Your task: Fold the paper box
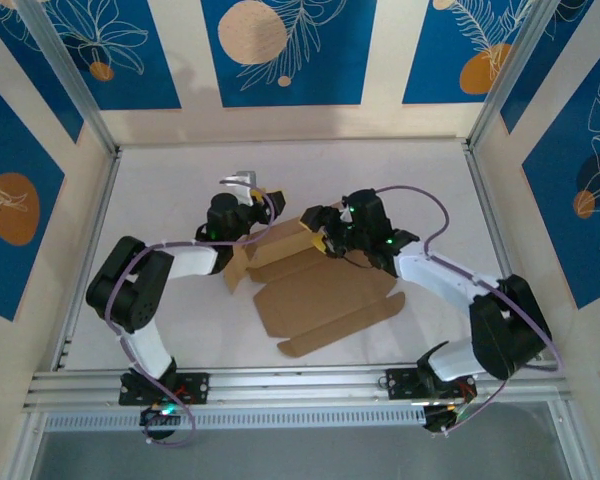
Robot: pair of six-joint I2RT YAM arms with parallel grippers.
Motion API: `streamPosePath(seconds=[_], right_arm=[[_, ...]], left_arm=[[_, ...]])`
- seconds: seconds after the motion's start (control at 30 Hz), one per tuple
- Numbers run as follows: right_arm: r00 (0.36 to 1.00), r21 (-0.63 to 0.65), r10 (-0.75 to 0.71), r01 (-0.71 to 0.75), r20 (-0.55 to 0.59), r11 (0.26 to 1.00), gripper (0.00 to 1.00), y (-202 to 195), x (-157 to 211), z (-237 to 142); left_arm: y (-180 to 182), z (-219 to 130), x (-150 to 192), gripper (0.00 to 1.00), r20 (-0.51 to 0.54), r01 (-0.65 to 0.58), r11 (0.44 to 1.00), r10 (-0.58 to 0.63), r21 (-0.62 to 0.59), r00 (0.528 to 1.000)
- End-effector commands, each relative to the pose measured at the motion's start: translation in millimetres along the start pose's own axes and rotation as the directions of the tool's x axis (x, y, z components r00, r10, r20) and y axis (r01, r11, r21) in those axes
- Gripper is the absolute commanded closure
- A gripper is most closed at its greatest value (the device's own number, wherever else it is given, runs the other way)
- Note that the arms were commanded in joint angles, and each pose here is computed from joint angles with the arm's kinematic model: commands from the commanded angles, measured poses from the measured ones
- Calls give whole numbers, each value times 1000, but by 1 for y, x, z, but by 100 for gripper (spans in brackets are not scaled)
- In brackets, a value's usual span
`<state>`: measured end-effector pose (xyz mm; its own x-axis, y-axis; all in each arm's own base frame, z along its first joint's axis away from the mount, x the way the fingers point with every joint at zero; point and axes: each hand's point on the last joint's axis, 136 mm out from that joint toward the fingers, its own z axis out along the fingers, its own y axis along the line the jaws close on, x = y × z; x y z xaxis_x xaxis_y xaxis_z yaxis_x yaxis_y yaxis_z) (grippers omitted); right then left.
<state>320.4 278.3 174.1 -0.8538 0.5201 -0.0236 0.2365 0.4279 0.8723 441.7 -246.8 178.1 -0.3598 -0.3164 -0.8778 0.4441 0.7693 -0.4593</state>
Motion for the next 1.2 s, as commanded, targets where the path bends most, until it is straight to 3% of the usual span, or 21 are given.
streamPosePath(seconds=[0.0,0.33,0.5,0.7,0.87,0.97,1.07,1.17], right_arm=[[998,-63,67,-67,-13,996,39,14,-1,14],[998,-132,58,-61,-25,989,75,12,2,30],[997,-124,82,-82,1,989,95,2,-12,30],[997,-113,76,-78,-19,991,97,10,-38,17],[997,-96,31,-38,-70,995,98,15,-47,4],[996,-99,31,-39,-79,994,98,13,-55,-5],[997,-111,36,-43,-71,993,98,14,-65,-14],[997,-126,45,-53,-64,991,99,16,-73,-18]], left_arm=[[-9,-3,-27,36,78,-30,1000,30,-3,996],[-16,-6,-33,36,62,-71,997,70,14,996],[-16,-23,-60,31,68,-142,990,143,-22,987],[0,-56,-95,21,-9,-322,941,323,-100,946],[61,-88,-94,21,-144,-382,877,355,-291,924],[87,-95,-72,23,-264,-376,865,297,-333,918],[71,-93,-39,24,-353,-311,927,225,-211,908],[61,-101,-3,25,-452,-243,952,136,-187,881]])
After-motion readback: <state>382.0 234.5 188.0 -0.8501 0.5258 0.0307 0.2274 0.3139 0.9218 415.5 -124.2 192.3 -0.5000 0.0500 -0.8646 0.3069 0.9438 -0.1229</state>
